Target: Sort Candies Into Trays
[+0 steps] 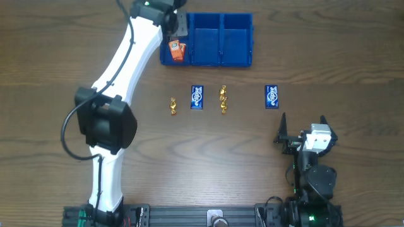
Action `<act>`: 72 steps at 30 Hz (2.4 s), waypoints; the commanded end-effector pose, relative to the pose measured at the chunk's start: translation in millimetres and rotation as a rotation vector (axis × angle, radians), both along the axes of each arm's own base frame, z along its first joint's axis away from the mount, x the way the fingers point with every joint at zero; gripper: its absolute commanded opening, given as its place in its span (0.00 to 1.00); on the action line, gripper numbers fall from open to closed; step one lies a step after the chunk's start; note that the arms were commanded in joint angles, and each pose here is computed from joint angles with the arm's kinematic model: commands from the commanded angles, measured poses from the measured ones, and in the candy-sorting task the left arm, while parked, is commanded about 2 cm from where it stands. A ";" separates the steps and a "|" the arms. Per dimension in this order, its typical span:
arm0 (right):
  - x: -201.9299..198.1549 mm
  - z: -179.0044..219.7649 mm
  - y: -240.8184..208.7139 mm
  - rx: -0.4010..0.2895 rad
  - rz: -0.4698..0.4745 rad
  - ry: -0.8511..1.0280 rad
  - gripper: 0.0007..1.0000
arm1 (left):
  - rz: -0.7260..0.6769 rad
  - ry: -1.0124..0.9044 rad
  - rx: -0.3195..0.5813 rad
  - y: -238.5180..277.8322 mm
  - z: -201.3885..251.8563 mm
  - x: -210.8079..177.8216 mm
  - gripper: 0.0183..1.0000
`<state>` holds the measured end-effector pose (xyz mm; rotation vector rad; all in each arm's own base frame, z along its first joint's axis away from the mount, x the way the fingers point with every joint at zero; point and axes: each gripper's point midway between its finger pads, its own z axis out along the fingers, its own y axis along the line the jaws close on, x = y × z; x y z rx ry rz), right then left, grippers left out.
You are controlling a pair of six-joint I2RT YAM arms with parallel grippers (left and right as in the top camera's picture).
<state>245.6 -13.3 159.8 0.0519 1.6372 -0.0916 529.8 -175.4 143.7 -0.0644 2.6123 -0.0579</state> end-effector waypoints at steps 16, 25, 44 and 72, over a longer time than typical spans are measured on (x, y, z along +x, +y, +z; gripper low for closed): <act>-0.3 -0.6 -1.2 -0.011 -0.004 0.001 1.00 | -0.055 0.056 0.010 1.7 -36.4 6.1 0.50; -0.3 -0.5 -1.2 -0.011 -0.003 0.001 1.00 | -0.039 -0.008 -0.019 6.1 -16.6 16.9 1.00; -0.3 -0.6 -1.2 -0.011 -0.004 0.001 1.00 | -0.120 -0.871 -0.071 83.6 211.8 -145.1 1.00; -0.3 -0.6 -1.2 -0.011 -0.004 0.001 1.00 | -0.004 -1.108 -0.049 166.1 61.5 -282.5 1.00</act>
